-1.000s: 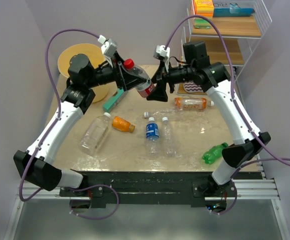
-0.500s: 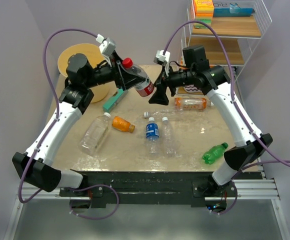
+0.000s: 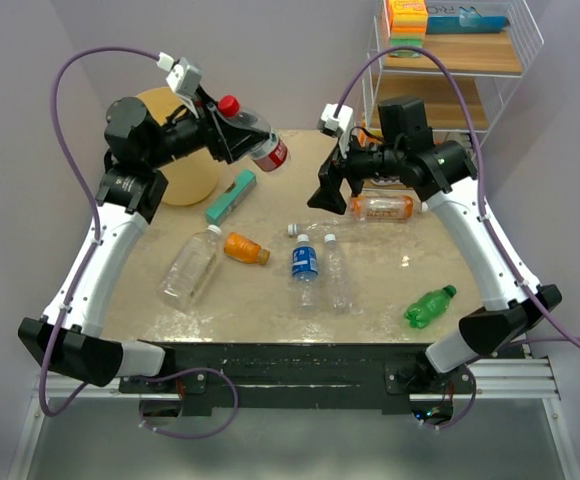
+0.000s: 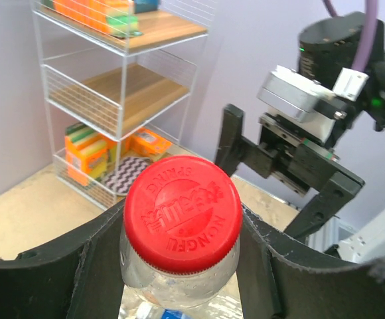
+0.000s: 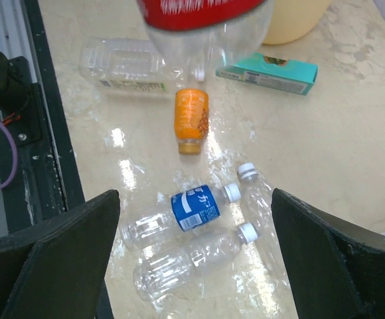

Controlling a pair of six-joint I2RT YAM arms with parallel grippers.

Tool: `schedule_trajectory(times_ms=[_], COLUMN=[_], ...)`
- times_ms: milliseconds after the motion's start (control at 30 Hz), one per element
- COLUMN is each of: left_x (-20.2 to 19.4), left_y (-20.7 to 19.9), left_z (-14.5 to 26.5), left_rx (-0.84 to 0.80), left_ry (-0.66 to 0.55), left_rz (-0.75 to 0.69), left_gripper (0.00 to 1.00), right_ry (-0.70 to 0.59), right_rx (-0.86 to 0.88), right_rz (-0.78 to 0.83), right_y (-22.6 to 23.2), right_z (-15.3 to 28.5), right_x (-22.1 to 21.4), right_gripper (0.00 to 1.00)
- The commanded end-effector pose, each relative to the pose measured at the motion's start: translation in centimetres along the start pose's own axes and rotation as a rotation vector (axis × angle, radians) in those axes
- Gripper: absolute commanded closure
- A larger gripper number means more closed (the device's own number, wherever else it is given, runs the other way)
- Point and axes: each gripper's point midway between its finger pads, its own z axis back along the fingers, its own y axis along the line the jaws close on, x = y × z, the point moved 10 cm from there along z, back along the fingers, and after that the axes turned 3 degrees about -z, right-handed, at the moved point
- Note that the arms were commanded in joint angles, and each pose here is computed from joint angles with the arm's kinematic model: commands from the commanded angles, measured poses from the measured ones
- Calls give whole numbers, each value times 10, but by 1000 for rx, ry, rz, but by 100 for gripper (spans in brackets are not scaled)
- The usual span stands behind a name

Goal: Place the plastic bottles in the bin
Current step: Place the plastic bottle in the trash bin.

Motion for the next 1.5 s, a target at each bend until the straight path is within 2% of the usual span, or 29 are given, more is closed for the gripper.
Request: schedule_trajectory(times_ms=[0, 233, 633, 900, 1267, 1467], left_x=[33, 45, 66, 70, 62, 51], left_y=[1, 19, 33, 50, 84, 112], left_z=[19, 39, 59, 72, 79, 83], left_rx=[91, 236, 548, 736, 841, 865], left_ry=[-80, -100, -126, -112, -46, 0], left_rz=[-94, -117, -262, -352, -401, -380], left_gripper=[100, 100, 100, 100, 100, 100], right_ry=[-16, 1, 30, 35, 27, 34], right_rx=[-89, -188, -334, -410, -500, -534], right_rz=[38, 29, -14, -116, -226, -253], right_y=[1, -4, -15, -37, -63, -69], right_z=[14, 21, 35, 49, 72, 80], right_x=[2, -3, -15, -31, -53, -63], right_gripper=[1, 1, 1, 1, 1, 1])
